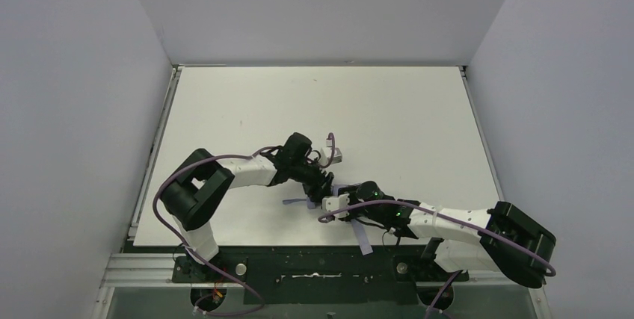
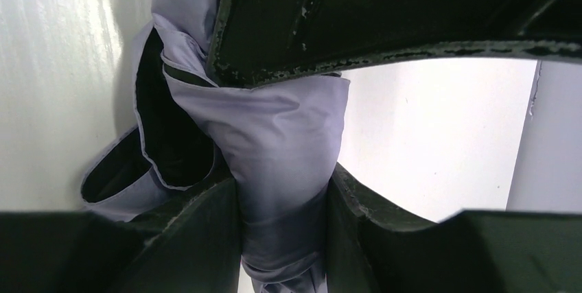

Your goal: Put away the umbrella

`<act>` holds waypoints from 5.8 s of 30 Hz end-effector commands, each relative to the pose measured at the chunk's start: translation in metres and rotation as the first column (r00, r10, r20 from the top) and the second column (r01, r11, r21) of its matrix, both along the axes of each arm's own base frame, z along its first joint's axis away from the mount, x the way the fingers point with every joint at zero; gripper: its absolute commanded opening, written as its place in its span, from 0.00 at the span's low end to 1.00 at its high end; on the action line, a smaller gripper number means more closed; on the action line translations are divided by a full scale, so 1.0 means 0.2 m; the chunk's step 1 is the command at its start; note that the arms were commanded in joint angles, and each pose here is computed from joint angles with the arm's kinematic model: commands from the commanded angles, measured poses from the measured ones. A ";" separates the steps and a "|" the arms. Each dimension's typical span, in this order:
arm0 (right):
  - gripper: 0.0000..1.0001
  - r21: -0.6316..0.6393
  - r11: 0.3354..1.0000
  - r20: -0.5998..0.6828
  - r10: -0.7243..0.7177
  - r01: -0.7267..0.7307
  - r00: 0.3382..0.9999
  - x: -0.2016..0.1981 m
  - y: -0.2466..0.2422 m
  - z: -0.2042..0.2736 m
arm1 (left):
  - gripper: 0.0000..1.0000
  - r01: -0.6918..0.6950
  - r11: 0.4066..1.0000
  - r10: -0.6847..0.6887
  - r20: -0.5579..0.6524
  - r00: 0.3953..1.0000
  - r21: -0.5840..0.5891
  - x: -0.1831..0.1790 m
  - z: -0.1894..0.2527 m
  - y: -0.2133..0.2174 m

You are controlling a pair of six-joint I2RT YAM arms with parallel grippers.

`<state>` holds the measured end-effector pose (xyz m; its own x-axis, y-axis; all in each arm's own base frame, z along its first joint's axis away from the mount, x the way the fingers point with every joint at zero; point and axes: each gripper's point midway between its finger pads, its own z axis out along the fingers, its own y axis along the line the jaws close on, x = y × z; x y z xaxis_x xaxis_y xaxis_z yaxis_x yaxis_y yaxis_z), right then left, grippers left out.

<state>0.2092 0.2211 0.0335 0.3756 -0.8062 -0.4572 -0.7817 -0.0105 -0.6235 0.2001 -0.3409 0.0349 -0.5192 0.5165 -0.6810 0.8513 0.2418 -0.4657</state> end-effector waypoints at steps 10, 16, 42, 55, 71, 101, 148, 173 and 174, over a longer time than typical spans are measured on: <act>0.56 0.126 0.992 0.045 -0.009 0.003 0.999 0.03 0.08 0.25 | 0.17 0.063 0.994 -0.070 0.080 0.994 0.091 0.00 0.00 0.04; 0.68 0.230 0.972 -0.044 -0.033 0.042 0.999 -0.07 0.05 0.45 | 0.16 0.045 0.987 -0.067 0.141 0.988 0.155 0.02 -0.01 0.09; 0.78 0.440 0.369 -0.578 -0.581 0.818 0.573 0.30 -0.34 1.09 | 0.14 -0.149 0.926 -0.137 0.677 0.723 0.348 0.06 -0.06 0.12; 0.83 0.173 0.801 -0.775 -0.249 0.573 0.581 0.24 -0.03 0.64 | 0.13 -0.187 0.890 -0.258 0.797 0.546 0.416 -0.01 -0.12 0.14; 0.85 -0.025 0.955 -0.860 -0.172 0.296 0.480 0.06 0.03 0.22 | 0.11 -0.154 0.873 -0.332 0.797 0.505 0.462 -0.13 -0.24 0.12; 0.32 -0.141 0.945 -0.689 -0.308 0.295 0.656 0.09 -0.09 -0.04 | 0.59 -0.269 0.962 0.128 0.811 0.570 0.037 -0.15 0.36 0.10; 0.28 0.056 0.997 -0.157 0.054 -0.045 0.986 0.00 0.05 0.11 | 0.93 -0.133 0.983 0.124 -0.075 0.989 -0.129 0.05 0.28 0.08; 0.30 0.081 0.997 -0.118 0.027 -0.017 0.993 0.04 0.07 0.12 | 0.56 -0.078 0.997 0.073 -0.144 0.987 -0.027 -0.08 0.04 0.00; 0.34 0.089 0.996 -0.115 0.018 -0.008 0.993 0.04 0.07 0.13 | 0.53 -0.072 0.997 0.068 -0.150 0.986 -0.023 -0.09 0.03 0.00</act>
<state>0.2050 0.2265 0.0458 0.3121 -0.7769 -0.5469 -0.8815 -0.0221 -0.4716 0.1804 -0.3327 0.0330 -0.6757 0.4500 -0.5838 0.7327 0.3232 -0.5989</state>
